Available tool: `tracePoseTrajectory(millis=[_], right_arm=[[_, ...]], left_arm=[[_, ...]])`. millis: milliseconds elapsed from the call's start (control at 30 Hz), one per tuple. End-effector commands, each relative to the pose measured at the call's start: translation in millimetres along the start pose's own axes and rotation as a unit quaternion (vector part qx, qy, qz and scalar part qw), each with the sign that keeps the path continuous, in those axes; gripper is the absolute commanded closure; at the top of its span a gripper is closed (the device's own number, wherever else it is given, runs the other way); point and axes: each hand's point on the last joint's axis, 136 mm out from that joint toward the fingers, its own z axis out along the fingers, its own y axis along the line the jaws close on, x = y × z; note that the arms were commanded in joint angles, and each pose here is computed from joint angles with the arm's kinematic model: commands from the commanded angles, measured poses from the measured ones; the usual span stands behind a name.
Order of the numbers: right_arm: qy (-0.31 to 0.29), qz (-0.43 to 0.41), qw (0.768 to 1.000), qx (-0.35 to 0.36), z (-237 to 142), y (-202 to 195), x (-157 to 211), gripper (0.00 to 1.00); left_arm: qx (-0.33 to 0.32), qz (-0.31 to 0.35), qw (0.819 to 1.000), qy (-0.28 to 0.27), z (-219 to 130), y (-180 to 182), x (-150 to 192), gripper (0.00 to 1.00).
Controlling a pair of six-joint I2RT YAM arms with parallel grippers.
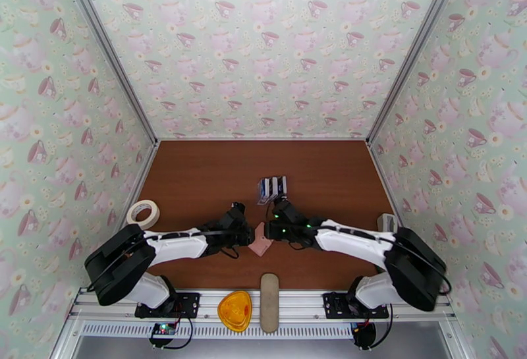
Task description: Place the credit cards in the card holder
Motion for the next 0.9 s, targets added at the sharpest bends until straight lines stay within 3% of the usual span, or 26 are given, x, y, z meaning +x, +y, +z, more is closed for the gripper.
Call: tracePoseTrajectory(millis=[0,300,867], right_arm=[[0.014,0.018,0.999,0.042,-11,-27,16,0.46],[0.048,0.08,0.995,-0.035,6,-20,61,0.34],[0.066,0.072,0.994,-0.045,49,9,52,0.42]], left_arm=[[-0.023,-0.007,1.0,0.016,-1,16,12,0.58],[-0.028,-0.008,0.999,0.02,-1,21,17,0.57],[-0.027,-0.011,0.999,0.022,-2,24,21,0.58]])
